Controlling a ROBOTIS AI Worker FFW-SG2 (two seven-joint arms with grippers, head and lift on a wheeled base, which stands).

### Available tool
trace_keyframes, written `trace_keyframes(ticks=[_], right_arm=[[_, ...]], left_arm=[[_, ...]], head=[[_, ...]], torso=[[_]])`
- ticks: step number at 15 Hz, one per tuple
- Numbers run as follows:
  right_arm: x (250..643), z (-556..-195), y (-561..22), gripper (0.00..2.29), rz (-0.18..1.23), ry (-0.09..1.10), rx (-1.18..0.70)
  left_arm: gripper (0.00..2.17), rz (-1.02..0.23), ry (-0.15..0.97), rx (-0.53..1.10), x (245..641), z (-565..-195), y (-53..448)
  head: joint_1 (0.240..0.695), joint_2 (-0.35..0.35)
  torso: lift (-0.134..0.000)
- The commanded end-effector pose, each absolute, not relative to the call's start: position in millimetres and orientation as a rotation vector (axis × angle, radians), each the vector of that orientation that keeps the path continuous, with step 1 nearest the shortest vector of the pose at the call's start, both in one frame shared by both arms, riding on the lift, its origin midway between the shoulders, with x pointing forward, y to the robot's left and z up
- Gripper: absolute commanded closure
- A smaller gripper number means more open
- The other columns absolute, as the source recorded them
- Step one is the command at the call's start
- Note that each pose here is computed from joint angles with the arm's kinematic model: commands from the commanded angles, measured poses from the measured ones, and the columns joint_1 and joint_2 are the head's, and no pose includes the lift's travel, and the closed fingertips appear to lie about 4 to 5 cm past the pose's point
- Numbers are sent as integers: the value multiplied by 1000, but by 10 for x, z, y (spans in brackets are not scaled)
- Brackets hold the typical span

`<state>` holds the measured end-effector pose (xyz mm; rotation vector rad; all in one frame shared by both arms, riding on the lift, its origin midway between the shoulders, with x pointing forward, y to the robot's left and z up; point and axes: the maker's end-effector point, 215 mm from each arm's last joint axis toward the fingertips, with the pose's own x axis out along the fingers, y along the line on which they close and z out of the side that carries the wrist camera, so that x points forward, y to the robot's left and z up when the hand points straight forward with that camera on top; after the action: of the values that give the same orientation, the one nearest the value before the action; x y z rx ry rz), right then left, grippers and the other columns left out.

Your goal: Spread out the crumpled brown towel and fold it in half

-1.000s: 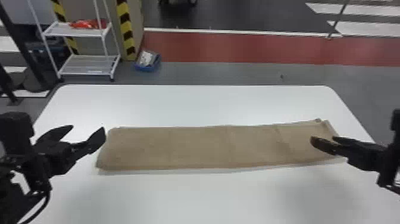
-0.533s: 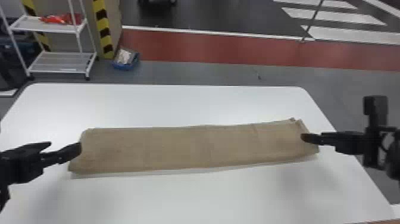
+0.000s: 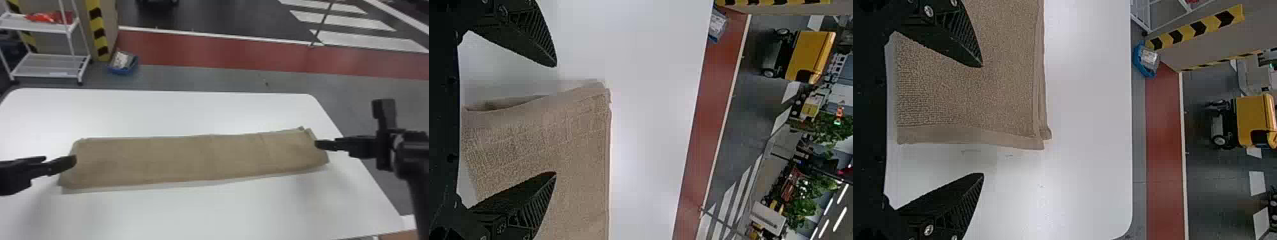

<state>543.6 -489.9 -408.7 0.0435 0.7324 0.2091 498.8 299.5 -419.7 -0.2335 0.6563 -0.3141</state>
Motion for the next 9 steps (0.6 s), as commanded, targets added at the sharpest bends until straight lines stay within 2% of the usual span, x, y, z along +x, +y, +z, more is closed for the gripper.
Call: trace_keyframes(ticks=[1,5,9], right_arm=[[5451,-4065,-4930,117,209,733,40],[5441,-4054,-5008,127,200,742,30],[5401,-4072,-5098,130,192,755,28]], left_arm=[[134,-319,701,-239,4972,-4312,2984],[134,-338,734,-253,5014,-4459,2894],[134,-355,722,-253,5084,-4398,2798]], head=[[695,-198],[695,-206],[695,-225]], torso=[[-120],[-120],[-120]])
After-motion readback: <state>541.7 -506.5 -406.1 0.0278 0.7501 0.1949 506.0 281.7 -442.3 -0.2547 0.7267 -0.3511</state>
